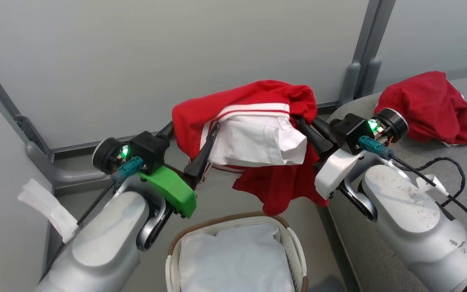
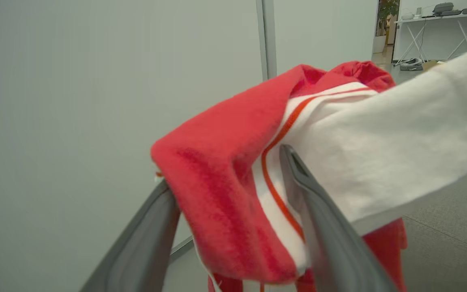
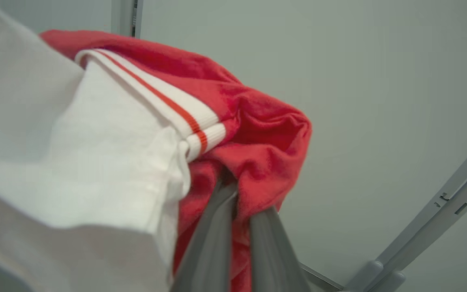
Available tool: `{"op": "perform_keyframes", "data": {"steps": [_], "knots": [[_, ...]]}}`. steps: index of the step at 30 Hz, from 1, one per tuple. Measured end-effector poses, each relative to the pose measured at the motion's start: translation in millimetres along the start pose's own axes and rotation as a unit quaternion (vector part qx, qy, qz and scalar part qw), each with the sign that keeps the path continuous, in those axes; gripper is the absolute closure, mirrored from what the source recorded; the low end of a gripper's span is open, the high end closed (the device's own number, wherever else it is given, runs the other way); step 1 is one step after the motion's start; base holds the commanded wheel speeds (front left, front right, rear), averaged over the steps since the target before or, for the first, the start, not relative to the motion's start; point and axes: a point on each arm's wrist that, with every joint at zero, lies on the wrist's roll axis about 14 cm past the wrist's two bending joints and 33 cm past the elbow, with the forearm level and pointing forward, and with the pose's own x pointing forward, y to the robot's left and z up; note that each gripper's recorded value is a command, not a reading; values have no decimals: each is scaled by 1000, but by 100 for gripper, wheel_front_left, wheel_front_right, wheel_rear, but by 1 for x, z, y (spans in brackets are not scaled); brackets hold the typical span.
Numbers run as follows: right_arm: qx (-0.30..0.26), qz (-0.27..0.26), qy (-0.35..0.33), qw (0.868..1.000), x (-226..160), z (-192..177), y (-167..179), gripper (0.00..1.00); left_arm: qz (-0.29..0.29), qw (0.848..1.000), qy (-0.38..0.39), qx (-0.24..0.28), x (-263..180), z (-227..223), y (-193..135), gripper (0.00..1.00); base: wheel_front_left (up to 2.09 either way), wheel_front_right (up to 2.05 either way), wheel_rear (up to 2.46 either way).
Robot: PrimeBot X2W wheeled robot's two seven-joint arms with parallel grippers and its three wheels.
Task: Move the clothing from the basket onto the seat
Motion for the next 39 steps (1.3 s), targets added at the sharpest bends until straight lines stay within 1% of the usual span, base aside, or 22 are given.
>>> {"op": "perform_keyframes", "data": {"steps": [6, 13, 20, 25, 29, 35, 39], "knots": [[-2, -28, -2, 1000, -4, -1, -18, 100, 28, 997, 36, -57, -20, -43, -9, 0, 0, 0, 0], [-7, -66, -16, 998, -8, 6, -43, 100, 53, 990, 78, -102, -43, -85, -19, 0, 0, 0, 0], [-19, -88, -17, 996, -17, 8, -60, 100, 64, 986, 82, -129, -47, -95, -30, 0, 0, 0, 0], [-19, -105, -11, 994, -26, 4, -70, 100, 65, 985, 84, -137, -47, -100, -36, 0, 0, 0, 0], [-19, -121, -8, 992, -34, 3, -79, 100, 54, 985, 81, -141, -42, -99, -45, 0, 0, 0, 0], [-27, -146, 6, 989, -53, -2, -93, 100, 19, 986, 72, -148, -25, -95, -65, 0, 0, 0, 0], [-36, -175, 20, 984, -73, -7, -112, 100, -11, 985, 67, -156, -12, -93, -82, 0, 0, 0, 0]]}}
